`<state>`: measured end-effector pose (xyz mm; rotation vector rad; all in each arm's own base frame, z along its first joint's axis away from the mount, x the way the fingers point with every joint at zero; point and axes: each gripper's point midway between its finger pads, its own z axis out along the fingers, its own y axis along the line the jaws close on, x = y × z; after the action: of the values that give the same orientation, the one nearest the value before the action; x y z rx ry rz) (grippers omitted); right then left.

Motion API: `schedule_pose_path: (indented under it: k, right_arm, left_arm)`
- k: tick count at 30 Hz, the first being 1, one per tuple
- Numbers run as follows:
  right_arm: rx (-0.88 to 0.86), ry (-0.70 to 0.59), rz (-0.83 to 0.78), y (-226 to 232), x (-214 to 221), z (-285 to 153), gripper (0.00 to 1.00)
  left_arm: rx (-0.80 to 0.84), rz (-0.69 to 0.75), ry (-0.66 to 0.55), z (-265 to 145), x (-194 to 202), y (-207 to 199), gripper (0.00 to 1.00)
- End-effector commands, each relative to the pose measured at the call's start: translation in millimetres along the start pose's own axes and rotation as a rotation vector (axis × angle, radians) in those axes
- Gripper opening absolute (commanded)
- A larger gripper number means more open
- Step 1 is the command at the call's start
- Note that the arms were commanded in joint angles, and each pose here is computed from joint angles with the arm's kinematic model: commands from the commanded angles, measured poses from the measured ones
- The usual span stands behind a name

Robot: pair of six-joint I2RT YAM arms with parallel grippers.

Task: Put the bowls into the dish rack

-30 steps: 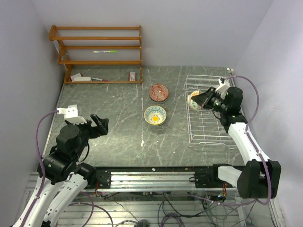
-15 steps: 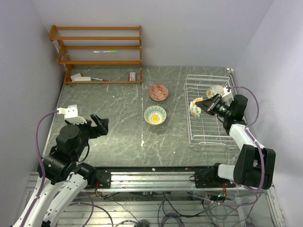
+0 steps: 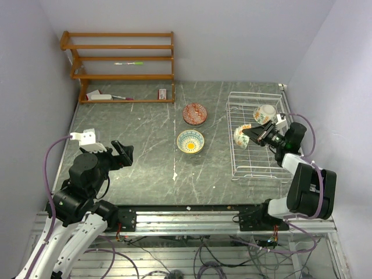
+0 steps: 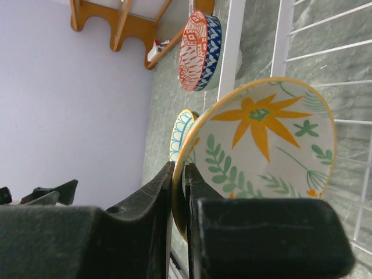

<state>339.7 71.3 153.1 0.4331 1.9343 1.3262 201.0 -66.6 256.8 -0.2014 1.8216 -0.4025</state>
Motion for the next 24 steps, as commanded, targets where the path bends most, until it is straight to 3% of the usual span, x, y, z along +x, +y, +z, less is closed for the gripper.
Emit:
schedule_pose_path:
  k: [1, 12, 16, 20, 24]
  right_arm:
    - [0.031, -0.011, 0.068, -21, 5, -9, 0.11]
    - [0.166, -0.064, 0.098, -53, 1, -24, 0.34]
    - [0.134, -0.069, 0.106, -50, 3, -24, 0.3]
    - [0.105, -0.081, 0.076, -39, -3, -24, 0.13]
    - [0.016, -0.104, 0.049, -12, -11, -26, 0.11]
  left_arm:
    - [0.01, -0.004, -0.02, -3, -10, -5, 0.98]
    - [0.012, -0.003, -0.017, -2, -10, -5, 0.98]
    - [0.013, -0.003, -0.018, -2, -10, -5, 0.98]
    - [0.01, -0.002, -0.013, -2, -9, -5, 0.98]
    - [0.008, -0.002, -0.014, -2, -9, -5, 0.98]
